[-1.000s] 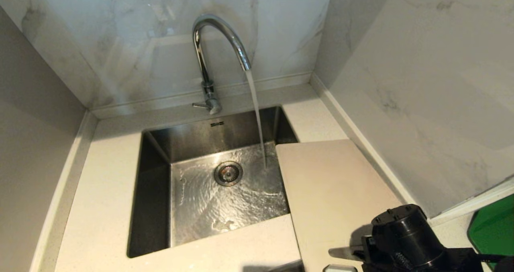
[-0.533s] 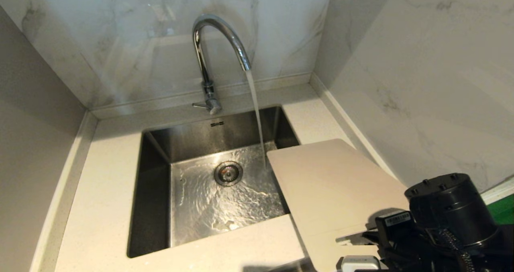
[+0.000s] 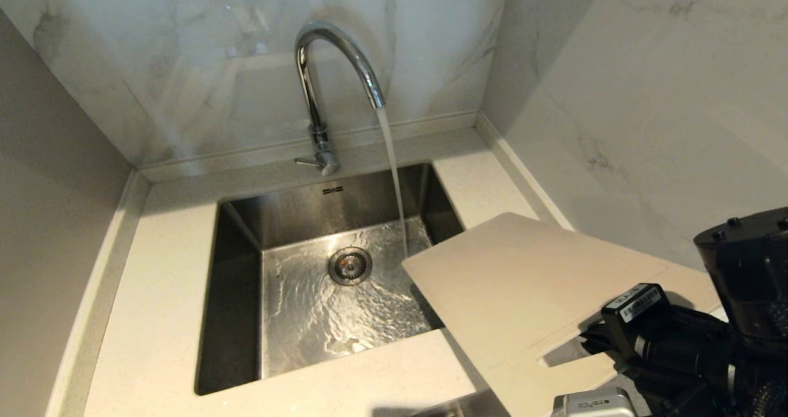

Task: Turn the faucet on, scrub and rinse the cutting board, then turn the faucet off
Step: Pick up the cutting board

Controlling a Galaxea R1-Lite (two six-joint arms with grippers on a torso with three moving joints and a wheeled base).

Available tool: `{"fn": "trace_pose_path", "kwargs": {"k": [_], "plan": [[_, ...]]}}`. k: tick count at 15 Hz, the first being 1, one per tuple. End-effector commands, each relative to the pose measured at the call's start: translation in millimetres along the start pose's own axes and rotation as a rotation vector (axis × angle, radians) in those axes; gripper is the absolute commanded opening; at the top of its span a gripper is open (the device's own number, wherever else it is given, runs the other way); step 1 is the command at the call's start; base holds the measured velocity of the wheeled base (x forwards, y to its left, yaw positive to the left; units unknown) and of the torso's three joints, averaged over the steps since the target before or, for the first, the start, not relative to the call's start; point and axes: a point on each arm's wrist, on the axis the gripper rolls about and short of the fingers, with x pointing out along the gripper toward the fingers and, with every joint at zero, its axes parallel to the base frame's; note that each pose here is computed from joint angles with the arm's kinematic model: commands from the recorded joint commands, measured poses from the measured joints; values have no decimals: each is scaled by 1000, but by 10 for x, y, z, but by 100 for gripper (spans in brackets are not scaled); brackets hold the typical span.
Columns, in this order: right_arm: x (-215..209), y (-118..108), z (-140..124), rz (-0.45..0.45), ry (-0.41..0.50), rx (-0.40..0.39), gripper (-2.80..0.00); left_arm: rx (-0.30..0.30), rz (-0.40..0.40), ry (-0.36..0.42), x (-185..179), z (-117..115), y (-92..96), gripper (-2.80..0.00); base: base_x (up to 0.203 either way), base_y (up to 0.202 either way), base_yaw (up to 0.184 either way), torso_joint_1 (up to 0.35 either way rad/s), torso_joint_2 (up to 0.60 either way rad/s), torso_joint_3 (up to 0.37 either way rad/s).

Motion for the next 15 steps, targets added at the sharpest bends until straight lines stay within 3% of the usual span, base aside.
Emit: {"fn": "trace_pose_path", "kwargs": {"k": [1, 3, 10, 15], "plan": [[-88, -136, -74, -56, 31, -116, -280, -1, 1, 1, 1, -4, 0, -280, 0, 0, 0, 0, 0, 0], [-133, -215, -139, -82, 61, -176, -280, -1, 1, 2, 2, -4, 0, -280, 0, 0, 0, 0, 0, 0], [-387, -283, -200, -121, 59, -189, -280, 0, 1, 2, 2, -4, 0, -280, 0, 0, 0, 0, 0, 0], [-457, -338, -187, -178, -70, -277, -280, -1, 1, 2, 2, -4, 0, -280, 0, 0, 0, 0, 0, 0]]}}
